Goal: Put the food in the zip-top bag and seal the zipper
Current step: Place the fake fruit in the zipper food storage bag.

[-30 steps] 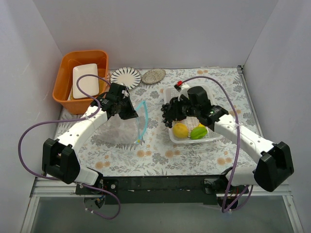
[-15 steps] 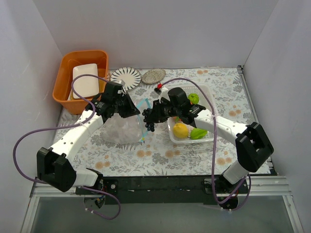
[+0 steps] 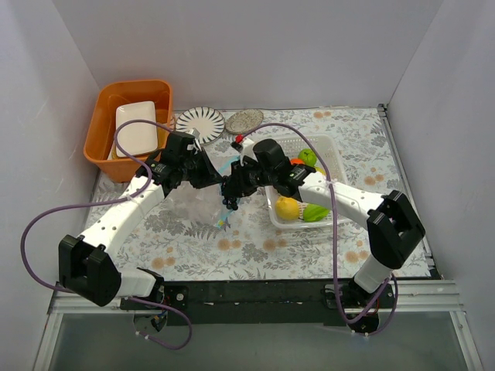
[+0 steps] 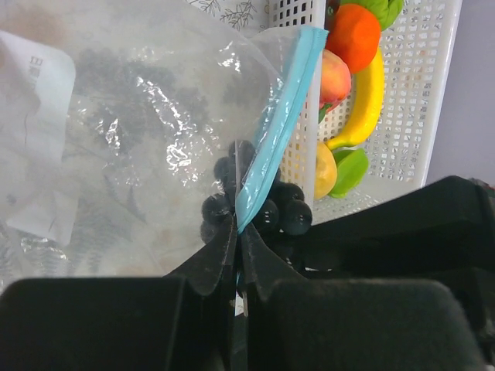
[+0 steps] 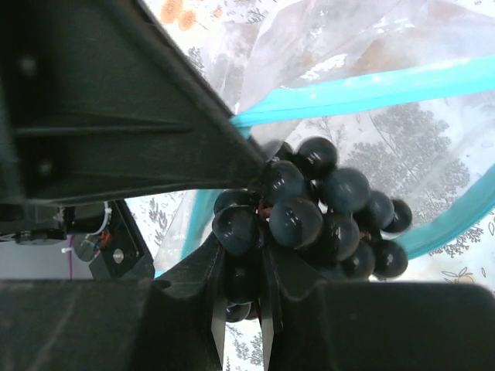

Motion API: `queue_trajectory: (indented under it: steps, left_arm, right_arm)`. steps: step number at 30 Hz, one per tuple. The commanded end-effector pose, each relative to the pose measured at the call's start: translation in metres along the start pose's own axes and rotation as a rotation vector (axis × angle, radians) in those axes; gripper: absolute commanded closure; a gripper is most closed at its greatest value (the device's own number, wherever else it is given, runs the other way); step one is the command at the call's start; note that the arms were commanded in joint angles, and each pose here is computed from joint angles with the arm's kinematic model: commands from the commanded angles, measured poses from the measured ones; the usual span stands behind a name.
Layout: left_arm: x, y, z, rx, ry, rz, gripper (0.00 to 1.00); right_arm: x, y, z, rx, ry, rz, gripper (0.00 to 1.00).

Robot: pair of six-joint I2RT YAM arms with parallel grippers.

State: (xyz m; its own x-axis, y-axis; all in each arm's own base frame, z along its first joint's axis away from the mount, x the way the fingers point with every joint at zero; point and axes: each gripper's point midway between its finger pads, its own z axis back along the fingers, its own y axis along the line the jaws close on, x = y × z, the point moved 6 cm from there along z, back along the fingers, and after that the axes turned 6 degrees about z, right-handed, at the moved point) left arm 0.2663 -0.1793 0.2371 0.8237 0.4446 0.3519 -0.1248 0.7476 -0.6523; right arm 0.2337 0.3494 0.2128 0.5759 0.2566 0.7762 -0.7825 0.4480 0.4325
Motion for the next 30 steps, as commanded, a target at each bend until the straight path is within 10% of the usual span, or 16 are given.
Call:
queue_trajectory:
  steps: [1,8,22,30]
  left_arm:
    - [-0.001,-0.013,0.012,-0.082,0.000,-0.013,1.00]
    - [-0.006,-0.013,0.022,-0.077,0.020,0.002,1.00]
    - [-0.003,-0.015,0.029,-0.057,-0.006,0.041,1.00]
    - [0.006,-0.017,0.030,-0.028,-0.049,0.039,1.00]
  right_arm:
    - [0.008,-0.001,-0.010,0.003,-0.017,0.035,0.85]
    - [0.014,-0.016,-0.018,-0.083,-0.020,0.030,0.81]
    - [0.033,0.001,-0.017,0.059,-0.030,0.070,0.31]
    - [0.037,-0.030,0.044,-0.210,-0.167,0.011,0.28]
